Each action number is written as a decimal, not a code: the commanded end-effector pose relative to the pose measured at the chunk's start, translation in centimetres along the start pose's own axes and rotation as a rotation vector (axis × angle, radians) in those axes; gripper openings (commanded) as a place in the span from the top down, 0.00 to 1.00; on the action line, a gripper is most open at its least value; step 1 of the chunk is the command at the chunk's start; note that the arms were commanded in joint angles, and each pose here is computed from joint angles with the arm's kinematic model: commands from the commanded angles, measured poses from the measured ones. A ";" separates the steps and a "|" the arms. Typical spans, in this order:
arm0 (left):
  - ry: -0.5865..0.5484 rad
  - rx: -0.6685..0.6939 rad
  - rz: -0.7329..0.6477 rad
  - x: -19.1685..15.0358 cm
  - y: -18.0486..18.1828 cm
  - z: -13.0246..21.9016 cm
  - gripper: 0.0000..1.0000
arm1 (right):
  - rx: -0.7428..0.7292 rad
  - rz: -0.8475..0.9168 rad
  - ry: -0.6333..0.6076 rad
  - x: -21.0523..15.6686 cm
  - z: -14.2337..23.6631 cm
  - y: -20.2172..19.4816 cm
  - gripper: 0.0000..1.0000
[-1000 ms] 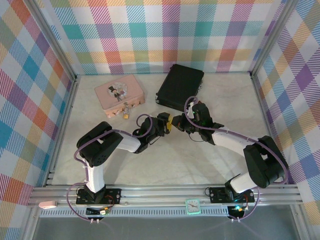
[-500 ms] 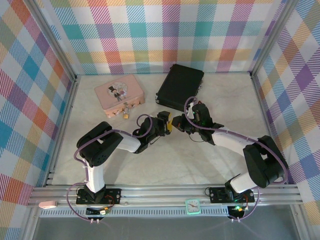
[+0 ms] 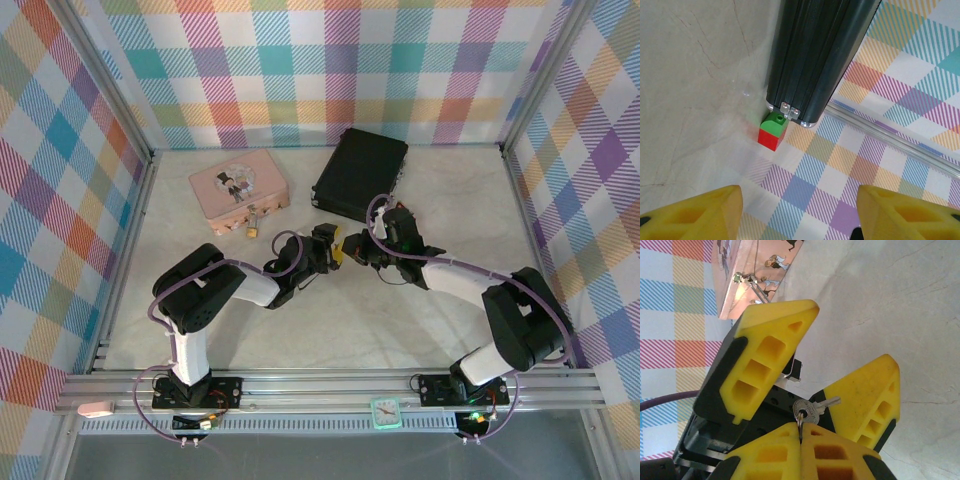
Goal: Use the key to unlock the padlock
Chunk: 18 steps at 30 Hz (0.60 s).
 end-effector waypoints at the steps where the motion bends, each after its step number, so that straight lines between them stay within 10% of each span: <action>1: 0.029 -0.082 0.034 -0.3 -2.1 0.3 0.37 | 0.016 0.010 0.027 -0.2 -0.5 -0.2 1.00; 18: 0.015 -0.073 0.030 0.3 -1.8 0.2 0.61 | 0.012 0.022 0.033 -0.3 0.6 -0.1 1.00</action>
Point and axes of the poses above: each hand's point on the last joint's axis, 136 mm out from that joint toward the fingers, its own z axis back along the fingers, its own y axis along the line the jaws close on, x = y × z, the point moved 8 cm from there along z, back along the fingers, and after that the axes turned 5 degrees about -z, right-handed, at the moved point
